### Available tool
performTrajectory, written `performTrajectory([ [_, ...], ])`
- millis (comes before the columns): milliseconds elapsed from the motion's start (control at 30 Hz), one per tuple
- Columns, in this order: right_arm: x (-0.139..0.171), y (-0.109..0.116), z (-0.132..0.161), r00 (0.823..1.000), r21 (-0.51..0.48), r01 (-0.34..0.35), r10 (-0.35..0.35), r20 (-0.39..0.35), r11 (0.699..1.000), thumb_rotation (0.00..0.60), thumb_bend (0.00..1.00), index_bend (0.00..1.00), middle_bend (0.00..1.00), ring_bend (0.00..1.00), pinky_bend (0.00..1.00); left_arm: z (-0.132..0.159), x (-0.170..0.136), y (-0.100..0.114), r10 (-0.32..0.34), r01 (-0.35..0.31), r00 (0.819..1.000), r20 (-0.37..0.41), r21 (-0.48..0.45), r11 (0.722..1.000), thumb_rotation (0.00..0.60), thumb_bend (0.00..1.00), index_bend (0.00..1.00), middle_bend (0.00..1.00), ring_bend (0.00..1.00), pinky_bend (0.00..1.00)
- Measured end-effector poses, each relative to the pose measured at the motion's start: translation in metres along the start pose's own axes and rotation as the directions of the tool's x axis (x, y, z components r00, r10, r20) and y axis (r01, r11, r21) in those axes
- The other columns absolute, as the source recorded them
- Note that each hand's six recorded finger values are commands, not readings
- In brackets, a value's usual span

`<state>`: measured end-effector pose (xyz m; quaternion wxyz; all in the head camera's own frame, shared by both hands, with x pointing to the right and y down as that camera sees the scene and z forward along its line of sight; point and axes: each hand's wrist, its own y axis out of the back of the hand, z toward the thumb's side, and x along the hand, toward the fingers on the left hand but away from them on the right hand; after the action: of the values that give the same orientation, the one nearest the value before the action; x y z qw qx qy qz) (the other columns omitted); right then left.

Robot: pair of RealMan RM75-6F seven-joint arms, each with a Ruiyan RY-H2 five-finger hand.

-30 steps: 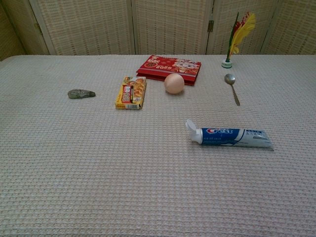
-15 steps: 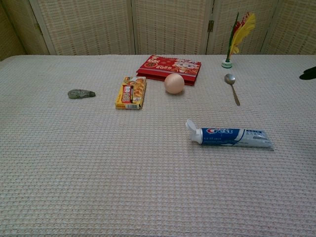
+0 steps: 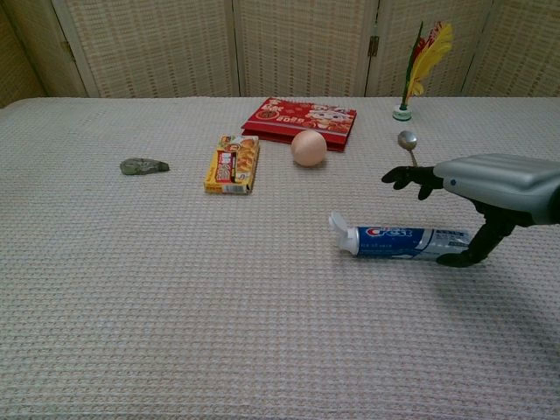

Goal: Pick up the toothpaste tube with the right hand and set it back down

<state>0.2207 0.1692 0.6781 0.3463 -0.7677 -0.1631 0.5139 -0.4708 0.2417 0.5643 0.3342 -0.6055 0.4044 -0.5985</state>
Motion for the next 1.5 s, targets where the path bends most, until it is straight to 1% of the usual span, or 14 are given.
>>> performTrajectory([
  [133, -0.017, -0.004, 0.007, 1.0, 0.003, -0.016, 0.016, 0.004, 1.0, 0.6, 0.31, 0.14, 0.22, 0.26, 0.19, -0.002, 0.0, -0.001, -0.006, 0.006, 1.0, -0.005, 0.003, 1.0, 0.6, 0.43, 0.09, 0.17, 0.14, 0.0],
  [200, -0.024, -0.006, 0.007, 1.0, 0.006, -0.023, 0.023, 0.011, 1.0, 0.6, 0.31, 0.18, 0.24, 0.28, 0.21, -0.002, 0.0, -0.002, -0.007, 0.007, 1.0, -0.006, 0.002, 1.0, 0.6, 0.43, 0.1, 0.17, 0.14, 0.0],
  [367, -0.035, -0.011, 0.004, 0.999, 0.012, -0.041, 0.041, 0.031, 0.999, 0.6, 0.38, 0.25, 0.28, 0.33, 0.26, -0.004, 0.001, -0.003, -0.01, 0.01, 1.0, -0.011, 0.004, 1.0, 0.6, 0.43, 0.1, 0.17, 0.14, 0.0],
  [533, -0.041, -0.014, 0.005, 0.998, 0.02, -0.05, 0.05, 0.031, 0.999, 0.6, 0.45, 0.3, 0.32, 0.36, 0.32, -0.003, 0.002, -0.004, -0.013, 0.013, 1.0, -0.011, 0.005, 1.0, 0.6, 0.43, 0.1, 0.17, 0.14, 0.0],
  [667, -0.043, -0.015, 0.005, 0.998, 0.029, -0.052, 0.051, 0.03, 0.998, 0.6, 0.46, 0.32, 0.33, 0.37, 0.36, -0.003, 0.003, -0.005, -0.015, 0.015, 1.0, -0.011, 0.007, 1.0, 0.6, 0.43, 0.1, 0.17, 0.14, 0.0],
  [1033, -0.046, -0.022, 0.003, 0.997, 0.053, -0.064, 0.062, 0.041, 0.997, 0.6, 0.46, 0.34, 0.34, 0.39, 0.35, -0.009, 0.002, -0.008, -0.026, 0.027, 0.999, -0.028, 0.005, 1.0, 0.6, 0.43, 0.1, 0.17, 0.14, 0.0],
  [1167, -0.048, -0.023, 0.005, 0.997, 0.059, -0.06, 0.058, 0.041, 0.996, 0.6, 0.47, 0.39, 0.37, 0.42, 0.37, -0.009, 0.003, -0.008, -0.026, 0.027, 0.999, -0.026, 0.006, 1.0, 0.6, 0.43, 0.09, 0.17, 0.14, 0.0],
  [1233, -0.048, -0.023, 0.006, 0.998, 0.063, -0.06, 0.057, 0.039, 0.996, 0.6, 0.49, 0.42, 0.39, 0.44, 0.39, -0.01, 0.003, -0.008, -0.026, 0.026, 0.999, -0.026, 0.006, 1.0, 0.6, 0.43, 0.09, 0.17, 0.14, 0.0],
  [1300, -0.049, -0.023, 0.007, 0.998, 0.066, -0.057, 0.055, 0.036, 0.996, 0.6, 0.58, 0.48, 0.42, 0.48, 0.42, -0.01, 0.004, -0.008, -0.025, 0.025, 0.999, -0.025, 0.006, 1.0, 0.6, 0.43, 0.1, 0.17, 0.14, 0.0],
  [1333, -0.05, -0.023, 0.008, 0.998, 0.068, -0.056, 0.054, 0.034, 0.996, 0.6, 0.61, 0.49, 0.43, 0.49, 0.43, -0.01, 0.005, -0.008, -0.024, 0.024, 0.999, -0.024, 0.007, 1.0, 0.6, 0.43, 0.1, 0.17, 0.14, 0.0],
  [1400, -0.05, -0.022, 0.01, 0.998, 0.073, -0.055, 0.053, 0.027, 0.996, 0.6, 0.71, 0.53, 0.47, 0.53, 0.49, -0.008, 0.008, -0.007, -0.021, 0.021, 1.0, -0.013, 0.007, 1.0, 0.6, 0.43, 0.1, 0.17, 0.14, 0.0],
  [1500, -0.051, -0.019, 0.016, 0.999, 0.075, -0.053, 0.053, 0.005, 0.996, 0.6, 0.81, 0.57, 0.49, 0.58, 0.54, -0.003, 0.012, -0.006, -0.02, 0.02, 1.0, 0.011, -0.007, 1.0, 0.6, 0.43, 0.1, 0.17, 0.14, 0.0],
])
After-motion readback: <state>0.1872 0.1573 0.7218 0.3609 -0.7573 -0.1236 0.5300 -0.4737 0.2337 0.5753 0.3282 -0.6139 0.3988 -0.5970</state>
